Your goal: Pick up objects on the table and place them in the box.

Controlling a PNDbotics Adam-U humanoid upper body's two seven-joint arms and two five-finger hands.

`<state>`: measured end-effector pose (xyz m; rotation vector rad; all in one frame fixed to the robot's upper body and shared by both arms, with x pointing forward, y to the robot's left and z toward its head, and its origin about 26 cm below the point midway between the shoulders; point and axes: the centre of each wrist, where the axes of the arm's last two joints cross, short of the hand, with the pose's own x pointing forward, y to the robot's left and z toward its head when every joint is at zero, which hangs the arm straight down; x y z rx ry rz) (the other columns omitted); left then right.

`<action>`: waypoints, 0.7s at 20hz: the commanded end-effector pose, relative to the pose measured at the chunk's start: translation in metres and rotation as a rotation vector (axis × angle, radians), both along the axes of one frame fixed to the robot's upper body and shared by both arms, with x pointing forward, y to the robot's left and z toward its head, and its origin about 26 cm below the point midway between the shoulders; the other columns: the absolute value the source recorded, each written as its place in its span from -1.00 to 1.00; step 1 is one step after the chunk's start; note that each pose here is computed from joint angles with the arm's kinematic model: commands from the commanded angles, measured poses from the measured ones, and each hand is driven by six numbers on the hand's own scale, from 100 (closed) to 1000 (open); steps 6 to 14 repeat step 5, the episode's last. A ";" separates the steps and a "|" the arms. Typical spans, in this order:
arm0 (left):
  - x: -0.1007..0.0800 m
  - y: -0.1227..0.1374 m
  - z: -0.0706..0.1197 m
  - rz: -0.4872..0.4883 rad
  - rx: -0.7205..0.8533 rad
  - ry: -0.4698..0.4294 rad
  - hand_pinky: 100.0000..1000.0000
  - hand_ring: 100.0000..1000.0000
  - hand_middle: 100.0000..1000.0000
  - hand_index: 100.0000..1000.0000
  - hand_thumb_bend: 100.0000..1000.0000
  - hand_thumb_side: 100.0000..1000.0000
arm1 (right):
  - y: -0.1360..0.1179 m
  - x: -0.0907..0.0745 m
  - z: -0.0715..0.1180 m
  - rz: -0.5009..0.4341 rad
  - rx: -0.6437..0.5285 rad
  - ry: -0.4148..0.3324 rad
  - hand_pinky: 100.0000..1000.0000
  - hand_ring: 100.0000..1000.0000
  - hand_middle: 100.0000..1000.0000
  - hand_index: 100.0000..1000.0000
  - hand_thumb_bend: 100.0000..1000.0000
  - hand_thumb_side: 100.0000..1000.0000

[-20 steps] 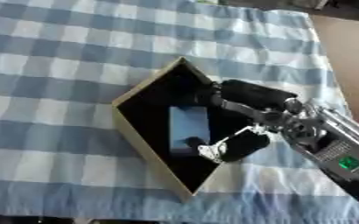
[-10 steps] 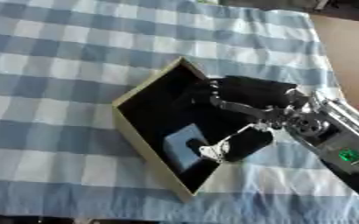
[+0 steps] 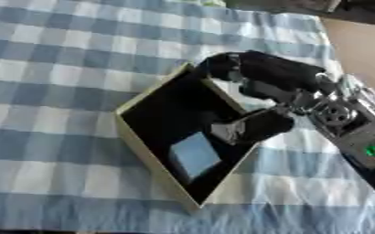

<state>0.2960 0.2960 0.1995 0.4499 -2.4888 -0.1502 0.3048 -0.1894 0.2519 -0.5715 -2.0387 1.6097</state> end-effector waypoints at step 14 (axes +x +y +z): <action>-0.002 0.003 0.011 0.013 0.005 -0.056 0.14 0.36 0.29 0.44 -0.48 0.06 | -0.054 0.001 0.019 -0.114 0.553 -0.211 0.50 0.74 0.42 0.75 -1.00 0.19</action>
